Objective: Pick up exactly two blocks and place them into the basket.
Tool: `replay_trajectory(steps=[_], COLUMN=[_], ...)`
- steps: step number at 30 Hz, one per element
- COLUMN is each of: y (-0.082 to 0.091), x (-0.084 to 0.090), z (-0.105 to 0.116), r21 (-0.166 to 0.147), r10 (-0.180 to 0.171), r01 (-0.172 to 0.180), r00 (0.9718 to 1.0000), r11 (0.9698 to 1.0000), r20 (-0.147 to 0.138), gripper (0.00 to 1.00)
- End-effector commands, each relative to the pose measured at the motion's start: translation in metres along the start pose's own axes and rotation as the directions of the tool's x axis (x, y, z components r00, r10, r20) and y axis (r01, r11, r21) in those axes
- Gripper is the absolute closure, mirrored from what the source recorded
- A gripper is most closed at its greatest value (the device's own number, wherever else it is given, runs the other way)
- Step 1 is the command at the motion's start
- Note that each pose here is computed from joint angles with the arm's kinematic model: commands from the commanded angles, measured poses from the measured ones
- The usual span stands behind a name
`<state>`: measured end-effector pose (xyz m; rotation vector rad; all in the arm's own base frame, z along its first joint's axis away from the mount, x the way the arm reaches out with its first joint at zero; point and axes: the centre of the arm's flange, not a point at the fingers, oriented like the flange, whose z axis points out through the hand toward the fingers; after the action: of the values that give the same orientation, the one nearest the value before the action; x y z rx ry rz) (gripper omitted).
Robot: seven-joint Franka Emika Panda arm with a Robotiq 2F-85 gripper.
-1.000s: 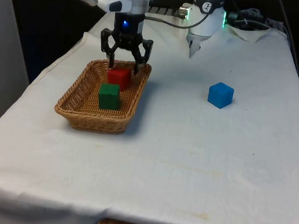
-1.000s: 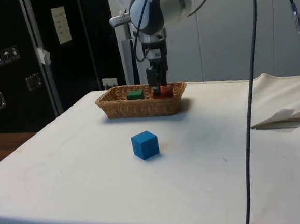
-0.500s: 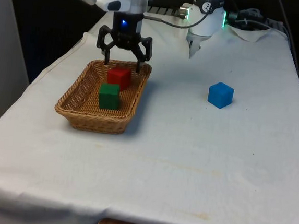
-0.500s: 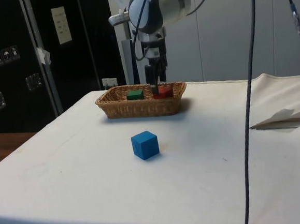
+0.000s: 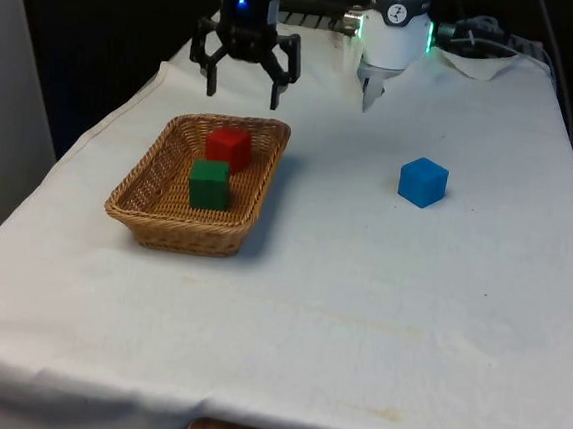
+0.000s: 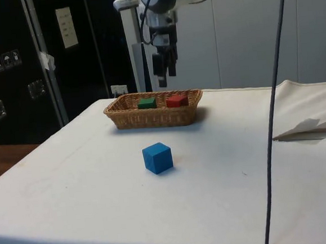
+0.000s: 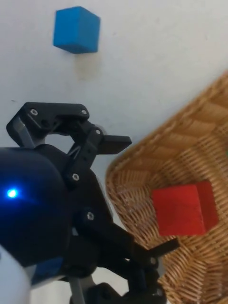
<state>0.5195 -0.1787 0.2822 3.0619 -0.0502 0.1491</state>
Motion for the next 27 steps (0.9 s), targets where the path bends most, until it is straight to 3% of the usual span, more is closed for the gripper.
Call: replay_trajectory(steps=[1, 7, 8, 14, 15, 16, 21, 23, 27], y=[-0.004, -0.021, -0.025, -0.048, -0.045, -0.055, -0.074, -0.072, -0.088], x=[0.000, 0.002, 0.002, 0.003, 0.003, 0.003, 0.003, 0.004, 0.003], z=[-0.002, -0.014, -0.016, -0.028, -0.026, -0.031, -0.040, -0.039, -0.046], r21=[-0.009, 0.010, -0.001, 0.006, 0.017, 0.009, 0.015, 0.026, 0.021], r10=[0.002, -0.005, -0.004, -0.017, -0.017, -0.021, -0.034, -0.034, -0.048], r01=[-0.002, 0.005, 0.004, 0.017, 0.017, 0.021, 0.034, 0.035, 0.049], r00=[1.0000, 1.0000, 1.0000, 0.9997, 0.9997, 0.9996, 0.9990, 0.9990, 0.9982], r11=[1.0000, 0.9999, 1.0000, 0.9998, 0.9997, 0.9997, 0.9993, 0.9990, 0.9986], r20=[0.004, -0.006, -0.002, -0.015, -0.018, -0.019, -0.028, -0.030, -0.035], gripper=[0.00, 0.00, 0.00, 0.00, 0.00, 0.00, 0.00, 0.00, 0.00])
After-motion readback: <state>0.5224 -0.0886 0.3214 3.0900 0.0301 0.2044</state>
